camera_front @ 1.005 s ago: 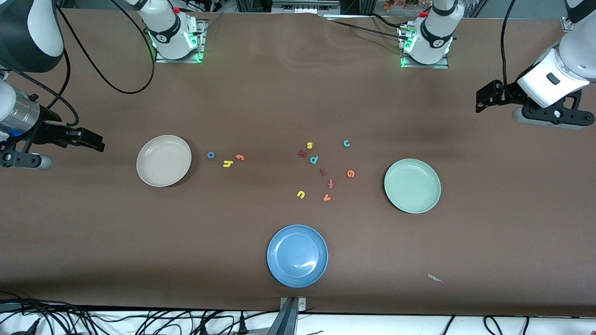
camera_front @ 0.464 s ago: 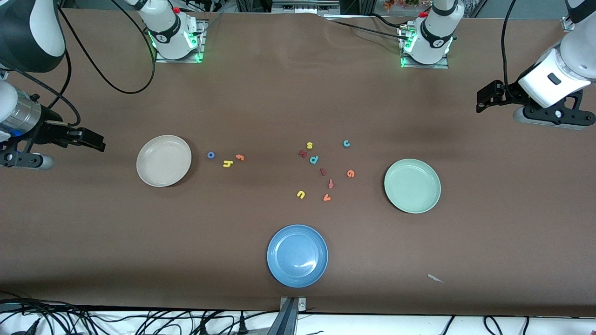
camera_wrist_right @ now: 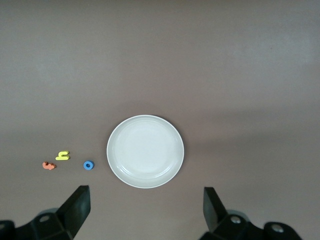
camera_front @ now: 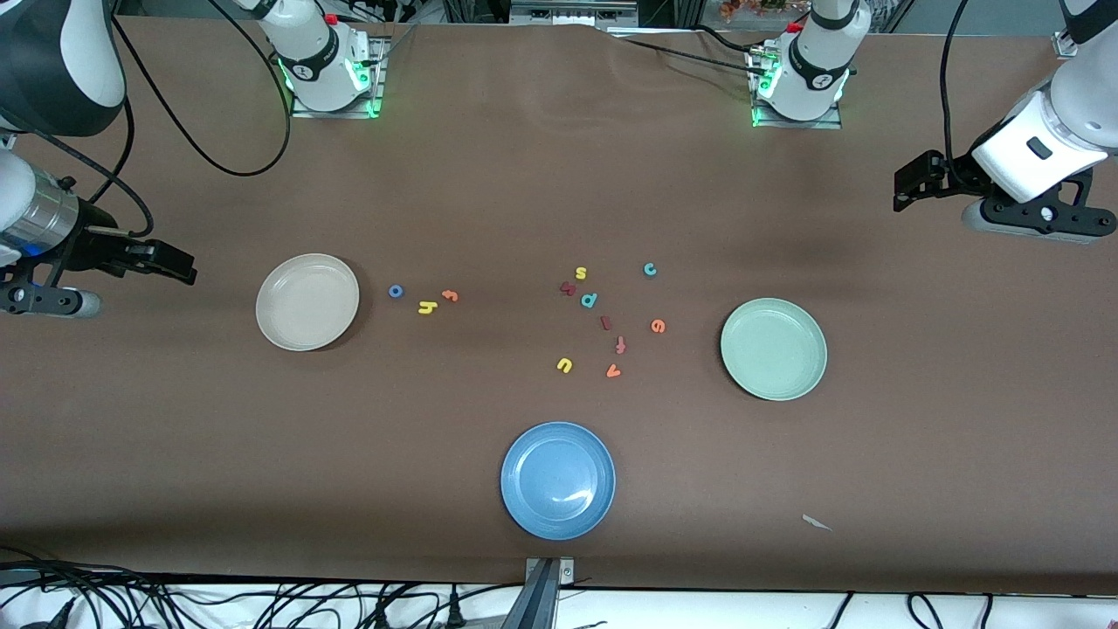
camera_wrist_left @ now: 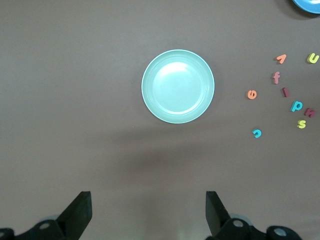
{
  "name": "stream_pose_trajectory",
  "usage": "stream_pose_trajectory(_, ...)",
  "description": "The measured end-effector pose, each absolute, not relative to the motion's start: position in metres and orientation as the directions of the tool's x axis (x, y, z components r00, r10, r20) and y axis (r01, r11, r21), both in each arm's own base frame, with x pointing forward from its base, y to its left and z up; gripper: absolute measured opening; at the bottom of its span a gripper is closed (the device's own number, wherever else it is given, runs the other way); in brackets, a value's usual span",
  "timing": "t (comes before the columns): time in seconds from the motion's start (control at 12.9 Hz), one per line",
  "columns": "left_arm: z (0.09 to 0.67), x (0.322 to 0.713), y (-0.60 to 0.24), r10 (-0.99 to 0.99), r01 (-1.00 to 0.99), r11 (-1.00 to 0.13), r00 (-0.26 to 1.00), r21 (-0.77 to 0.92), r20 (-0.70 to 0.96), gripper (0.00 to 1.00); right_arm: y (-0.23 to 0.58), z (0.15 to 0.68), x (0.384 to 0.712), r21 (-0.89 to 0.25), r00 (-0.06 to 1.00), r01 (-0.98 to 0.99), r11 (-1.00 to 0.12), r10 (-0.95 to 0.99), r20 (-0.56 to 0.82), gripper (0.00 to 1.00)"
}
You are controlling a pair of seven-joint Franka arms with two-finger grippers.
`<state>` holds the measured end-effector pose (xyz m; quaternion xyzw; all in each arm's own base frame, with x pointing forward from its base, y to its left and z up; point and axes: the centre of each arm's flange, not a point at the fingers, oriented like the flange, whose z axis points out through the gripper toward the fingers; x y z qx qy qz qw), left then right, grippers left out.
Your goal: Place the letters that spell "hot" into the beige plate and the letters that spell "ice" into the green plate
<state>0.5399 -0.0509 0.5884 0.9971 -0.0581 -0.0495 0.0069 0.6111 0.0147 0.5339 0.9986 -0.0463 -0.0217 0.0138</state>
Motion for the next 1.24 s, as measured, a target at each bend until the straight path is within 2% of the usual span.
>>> stream_pose_trajectory(0.62, 0.592, 0.540, -0.051, -0.117, -0.116, -0.993, 0.989, 0.019, -0.090, 1.00, 0.021, 0.533, 0.611, 0.029, 0.996, -0.081, -0.996, -0.082, -0.043, 1.00)
stream_pose_trajectory(0.93, 0.591, 0.541, -0.051, -0.117, -0.116, -0.993, 0.989, 0.019, -0.092, 1.00, 0.076, 0.525, 0.610, 0.030, 0.998, -0.028, -0.999, -0.029, -0.056, 1.00)
stream_pose_trajectory(1.24, 0.576, 0.548, -0.051, -0.116, -0.114, -0.993, 0.986, 0.021, -0.121, 1.00, 0.144, 0.490, 0.611, 0.040, 0.997, -0.017, -0.999, -0.020, -0.081, 0.99)
